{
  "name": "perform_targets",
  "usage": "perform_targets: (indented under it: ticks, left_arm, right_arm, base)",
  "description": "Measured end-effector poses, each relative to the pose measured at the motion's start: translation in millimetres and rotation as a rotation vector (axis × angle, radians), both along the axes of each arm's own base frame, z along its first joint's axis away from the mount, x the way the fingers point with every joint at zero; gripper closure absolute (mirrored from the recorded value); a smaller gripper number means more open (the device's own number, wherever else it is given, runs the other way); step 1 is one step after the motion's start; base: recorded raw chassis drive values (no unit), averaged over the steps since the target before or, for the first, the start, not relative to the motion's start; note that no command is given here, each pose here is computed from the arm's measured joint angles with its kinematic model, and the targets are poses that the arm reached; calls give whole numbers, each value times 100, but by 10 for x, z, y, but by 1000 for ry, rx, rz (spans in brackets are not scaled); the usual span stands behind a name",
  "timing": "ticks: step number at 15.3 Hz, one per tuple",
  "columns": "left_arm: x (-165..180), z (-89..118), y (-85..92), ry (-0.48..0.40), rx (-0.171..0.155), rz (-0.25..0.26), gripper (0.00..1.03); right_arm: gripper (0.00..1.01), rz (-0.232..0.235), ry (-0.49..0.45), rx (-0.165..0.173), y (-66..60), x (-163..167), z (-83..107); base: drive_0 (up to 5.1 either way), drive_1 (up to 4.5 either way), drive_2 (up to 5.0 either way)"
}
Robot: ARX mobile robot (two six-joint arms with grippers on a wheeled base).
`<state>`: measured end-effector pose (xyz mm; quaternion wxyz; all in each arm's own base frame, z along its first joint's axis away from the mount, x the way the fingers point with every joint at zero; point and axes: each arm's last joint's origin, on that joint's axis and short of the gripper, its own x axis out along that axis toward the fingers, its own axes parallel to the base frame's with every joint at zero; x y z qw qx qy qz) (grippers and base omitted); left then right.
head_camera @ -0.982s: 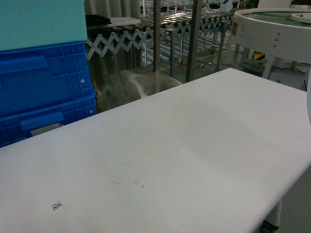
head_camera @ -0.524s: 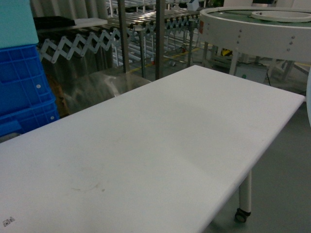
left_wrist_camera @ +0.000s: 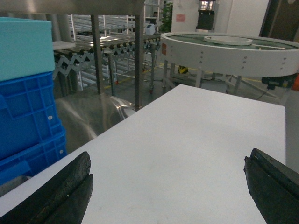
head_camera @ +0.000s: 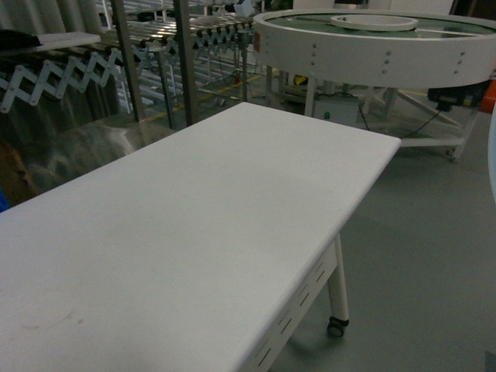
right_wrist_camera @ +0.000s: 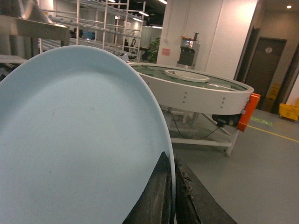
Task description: Place blue tray on left shelf second layer neatly
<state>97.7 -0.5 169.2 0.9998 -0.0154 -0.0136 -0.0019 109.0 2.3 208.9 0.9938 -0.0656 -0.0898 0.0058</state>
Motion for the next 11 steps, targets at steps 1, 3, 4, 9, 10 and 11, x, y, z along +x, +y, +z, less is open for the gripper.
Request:
perform_targets:
  ticks: [1, 3, 4, 9, 10, 11]
  left_arm:
    - [0, 0, 0, 0, 0, 0, 5]
    - [0, 0, 0, 0, 0, 0, 5]
    - [0, 0, 0, 0, 0, 0, 5]
    - [0, 0, 0, 0, 0, 0, 5]
    - [0, 0, 0, 0, 0, 0, 5]
    - [0, 0, 0, 0, 0, 0, 5]
  right_arm:
    - [99, 0, 0, 0, 0, 0, 0]
    - [99, 0, 0, 0, 0, 0, 0]
    - [99, 0, 0, 0, 0, 0, 0]
    - [99, 0, 0, 0, 0, 0, 0]
    - [99, 0, 0, 0, 0, 0, 0]
    - [99, 0, 0, 0, 0, 0, 0]
  base:
    - [-156, -156, -156]
    - [-156, -156, -156]
    - [-156, -156, -156]
    - [-156, -156, -156]
    - [-156, -156, -156]
    - [-156, -156, -156]
